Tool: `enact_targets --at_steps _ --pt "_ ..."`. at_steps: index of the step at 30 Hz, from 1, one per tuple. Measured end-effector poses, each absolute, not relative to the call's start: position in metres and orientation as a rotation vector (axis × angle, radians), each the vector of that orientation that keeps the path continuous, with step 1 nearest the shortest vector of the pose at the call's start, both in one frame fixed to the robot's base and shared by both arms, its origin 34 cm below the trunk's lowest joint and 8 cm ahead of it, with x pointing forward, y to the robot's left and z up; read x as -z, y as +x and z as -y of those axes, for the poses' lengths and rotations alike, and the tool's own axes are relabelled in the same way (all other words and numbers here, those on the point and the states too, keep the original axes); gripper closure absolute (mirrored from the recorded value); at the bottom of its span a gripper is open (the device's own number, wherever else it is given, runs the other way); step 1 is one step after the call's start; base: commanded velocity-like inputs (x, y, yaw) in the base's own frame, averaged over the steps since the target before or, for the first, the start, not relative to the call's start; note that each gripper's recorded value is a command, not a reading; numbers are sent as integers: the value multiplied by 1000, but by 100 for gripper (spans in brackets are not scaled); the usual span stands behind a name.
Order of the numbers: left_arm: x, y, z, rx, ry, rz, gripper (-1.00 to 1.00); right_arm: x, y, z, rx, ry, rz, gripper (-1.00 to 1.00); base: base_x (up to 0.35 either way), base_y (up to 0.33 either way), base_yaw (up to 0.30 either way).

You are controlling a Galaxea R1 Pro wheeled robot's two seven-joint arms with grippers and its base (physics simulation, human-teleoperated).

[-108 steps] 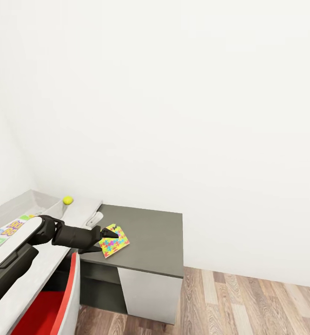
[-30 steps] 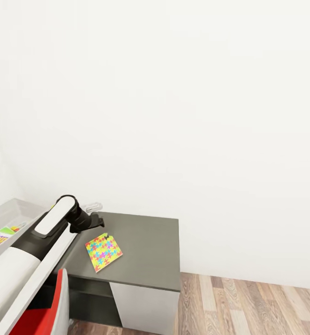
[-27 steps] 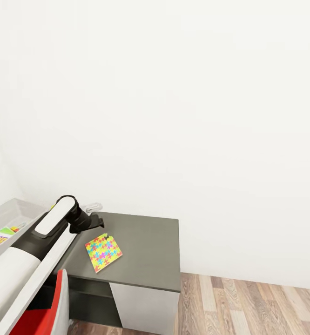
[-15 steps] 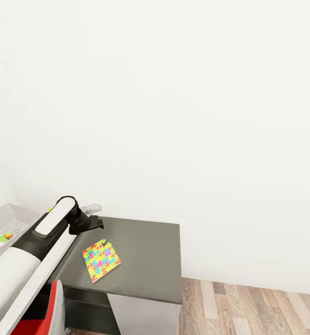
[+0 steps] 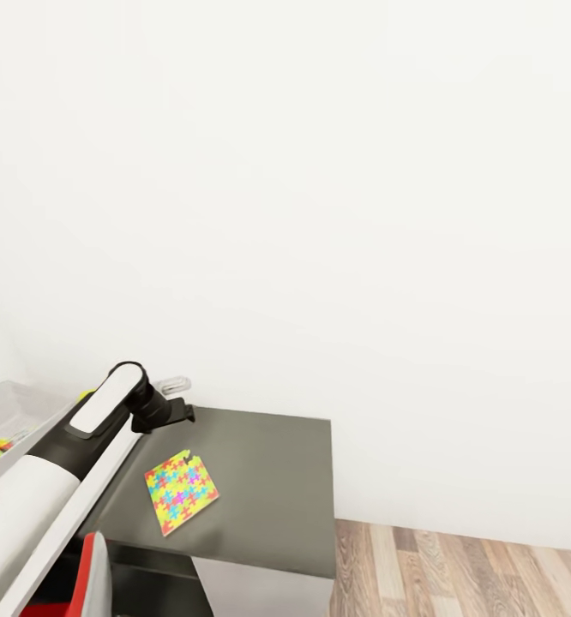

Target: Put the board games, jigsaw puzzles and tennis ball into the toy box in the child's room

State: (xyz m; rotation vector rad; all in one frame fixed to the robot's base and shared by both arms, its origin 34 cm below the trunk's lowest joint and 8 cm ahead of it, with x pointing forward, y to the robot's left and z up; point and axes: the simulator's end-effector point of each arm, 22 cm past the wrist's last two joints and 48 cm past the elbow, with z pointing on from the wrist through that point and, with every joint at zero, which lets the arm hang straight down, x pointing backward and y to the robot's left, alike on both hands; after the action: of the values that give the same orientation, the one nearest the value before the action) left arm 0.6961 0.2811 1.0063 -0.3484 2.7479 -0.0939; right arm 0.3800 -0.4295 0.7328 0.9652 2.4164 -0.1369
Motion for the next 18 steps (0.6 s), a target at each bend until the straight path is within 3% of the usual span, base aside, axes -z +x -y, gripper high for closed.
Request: enact_targets --at_steps 9,18 --pt "-1006 696 -279 98 -347 -2748 -100 -733 380 430 138 965 -2417 -100 69 -23 111" --pt "-1005 696 -279 95 -348 -2751 -100 -733 380 430 138 965 -2417 -100 2 -1 13"
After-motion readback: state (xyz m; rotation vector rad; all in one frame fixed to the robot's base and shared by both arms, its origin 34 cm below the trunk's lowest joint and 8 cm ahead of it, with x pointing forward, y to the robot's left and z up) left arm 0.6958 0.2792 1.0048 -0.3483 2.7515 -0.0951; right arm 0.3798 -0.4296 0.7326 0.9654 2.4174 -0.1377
